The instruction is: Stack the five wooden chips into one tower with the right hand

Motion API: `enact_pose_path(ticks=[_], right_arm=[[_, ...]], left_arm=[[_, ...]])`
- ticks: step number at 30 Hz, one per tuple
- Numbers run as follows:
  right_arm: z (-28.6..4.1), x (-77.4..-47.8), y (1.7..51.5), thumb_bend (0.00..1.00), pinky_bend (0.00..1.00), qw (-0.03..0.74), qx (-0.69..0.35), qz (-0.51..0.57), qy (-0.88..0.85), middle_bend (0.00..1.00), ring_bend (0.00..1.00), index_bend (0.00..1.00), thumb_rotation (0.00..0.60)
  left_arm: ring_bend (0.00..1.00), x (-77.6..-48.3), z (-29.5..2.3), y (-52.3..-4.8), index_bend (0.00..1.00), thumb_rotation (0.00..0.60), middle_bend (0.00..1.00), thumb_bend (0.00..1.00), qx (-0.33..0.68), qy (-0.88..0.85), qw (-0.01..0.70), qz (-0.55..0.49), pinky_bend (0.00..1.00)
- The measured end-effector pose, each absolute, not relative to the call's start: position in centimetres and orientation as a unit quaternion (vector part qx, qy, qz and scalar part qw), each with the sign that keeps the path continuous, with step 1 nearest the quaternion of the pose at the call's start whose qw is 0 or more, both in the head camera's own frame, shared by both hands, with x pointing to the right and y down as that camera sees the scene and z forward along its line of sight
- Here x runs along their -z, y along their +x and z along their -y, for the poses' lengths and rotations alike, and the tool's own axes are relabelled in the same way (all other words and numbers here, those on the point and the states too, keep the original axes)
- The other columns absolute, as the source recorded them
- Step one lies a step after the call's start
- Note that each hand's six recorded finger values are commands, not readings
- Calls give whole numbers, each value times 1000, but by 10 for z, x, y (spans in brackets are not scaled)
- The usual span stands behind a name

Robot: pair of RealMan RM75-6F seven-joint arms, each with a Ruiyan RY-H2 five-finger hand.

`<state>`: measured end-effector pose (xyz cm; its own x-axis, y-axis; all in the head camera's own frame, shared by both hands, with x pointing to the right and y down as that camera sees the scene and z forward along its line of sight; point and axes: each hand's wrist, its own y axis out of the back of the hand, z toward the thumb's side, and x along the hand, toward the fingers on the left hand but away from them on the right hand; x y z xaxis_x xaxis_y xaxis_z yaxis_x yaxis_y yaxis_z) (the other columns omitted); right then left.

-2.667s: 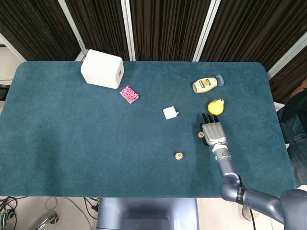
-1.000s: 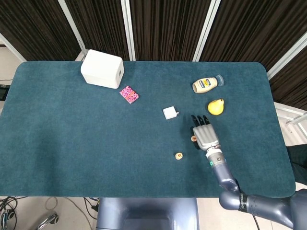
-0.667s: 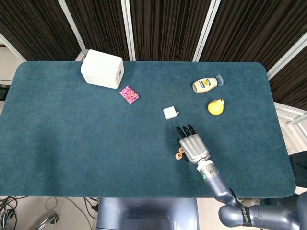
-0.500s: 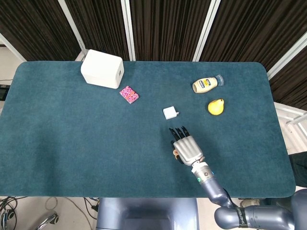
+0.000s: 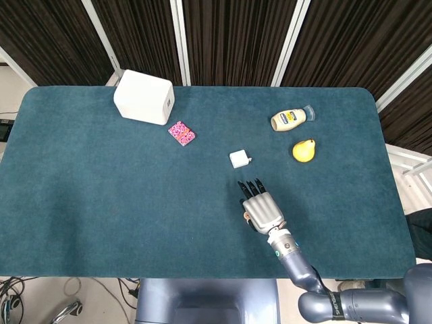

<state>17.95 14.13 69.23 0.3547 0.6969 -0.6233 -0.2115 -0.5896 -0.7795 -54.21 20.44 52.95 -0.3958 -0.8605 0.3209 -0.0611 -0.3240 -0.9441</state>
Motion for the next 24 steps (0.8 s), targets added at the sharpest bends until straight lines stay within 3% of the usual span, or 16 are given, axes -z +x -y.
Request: enact_pose_path(ticks=[24], right_arm=[[-151, -696, 190, 392, 0, 409, -546, 162, -713, 0, 0, 514, 600]], left_arm=[[0, -531, -205, -540, 0, 600, 0, 94, 672, -461, 301, -495, 74]])
